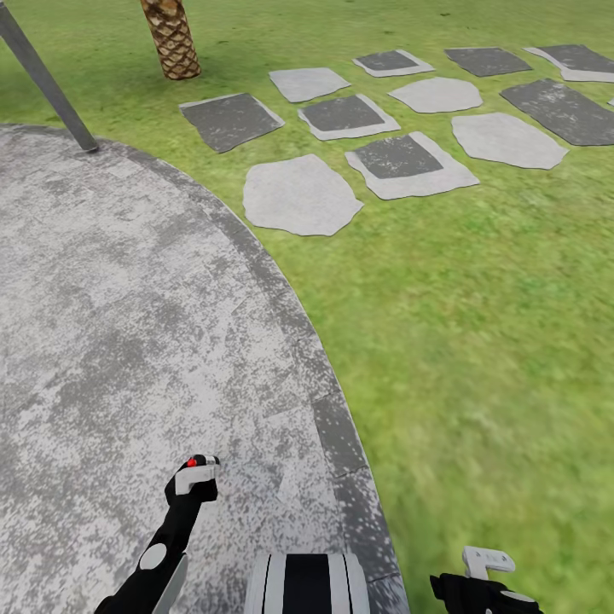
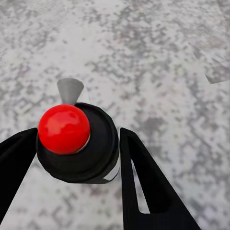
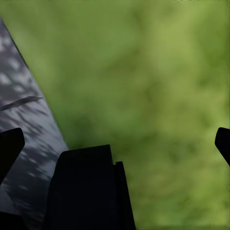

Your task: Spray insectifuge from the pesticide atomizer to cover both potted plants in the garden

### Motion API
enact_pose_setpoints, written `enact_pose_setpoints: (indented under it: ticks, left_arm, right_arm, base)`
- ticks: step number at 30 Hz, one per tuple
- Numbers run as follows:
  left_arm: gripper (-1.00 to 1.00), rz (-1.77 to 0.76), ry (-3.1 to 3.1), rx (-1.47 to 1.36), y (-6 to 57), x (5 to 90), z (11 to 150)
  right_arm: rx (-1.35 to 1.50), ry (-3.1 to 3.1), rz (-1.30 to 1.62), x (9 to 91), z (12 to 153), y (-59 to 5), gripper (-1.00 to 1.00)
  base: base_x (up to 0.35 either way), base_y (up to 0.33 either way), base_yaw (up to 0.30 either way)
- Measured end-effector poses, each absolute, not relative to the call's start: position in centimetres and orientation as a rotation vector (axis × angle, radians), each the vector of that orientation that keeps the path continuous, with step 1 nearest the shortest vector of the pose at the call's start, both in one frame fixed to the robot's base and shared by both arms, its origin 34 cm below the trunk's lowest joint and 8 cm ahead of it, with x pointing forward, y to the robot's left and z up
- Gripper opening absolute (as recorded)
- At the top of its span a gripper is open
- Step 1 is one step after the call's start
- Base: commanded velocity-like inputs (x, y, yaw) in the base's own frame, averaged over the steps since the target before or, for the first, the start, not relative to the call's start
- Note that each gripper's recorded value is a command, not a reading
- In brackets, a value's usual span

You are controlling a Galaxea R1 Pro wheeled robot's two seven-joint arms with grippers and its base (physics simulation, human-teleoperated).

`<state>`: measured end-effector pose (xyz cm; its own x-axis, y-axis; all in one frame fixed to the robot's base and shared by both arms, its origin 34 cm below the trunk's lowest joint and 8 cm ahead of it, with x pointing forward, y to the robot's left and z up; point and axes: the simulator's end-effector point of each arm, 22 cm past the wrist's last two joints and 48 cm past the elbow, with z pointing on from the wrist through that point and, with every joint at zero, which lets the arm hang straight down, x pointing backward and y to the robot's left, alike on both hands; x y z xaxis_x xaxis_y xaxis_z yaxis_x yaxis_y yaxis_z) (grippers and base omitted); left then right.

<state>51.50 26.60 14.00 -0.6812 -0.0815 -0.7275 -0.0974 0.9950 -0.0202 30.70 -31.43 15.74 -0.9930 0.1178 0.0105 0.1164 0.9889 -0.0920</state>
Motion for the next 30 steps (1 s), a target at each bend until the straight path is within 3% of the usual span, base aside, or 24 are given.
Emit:
enact_pose_setpoints:
  ticks: [30]
  left_arm:
    - [-1.00,0.022,2.316,-0.123,26.43,51.78,14.19]
  right_arm:
    - [-0.183,-3.117,0.143,30.68,15.74,-31.43,1.00]
  base:
    - [0.000,0.000,0.000]
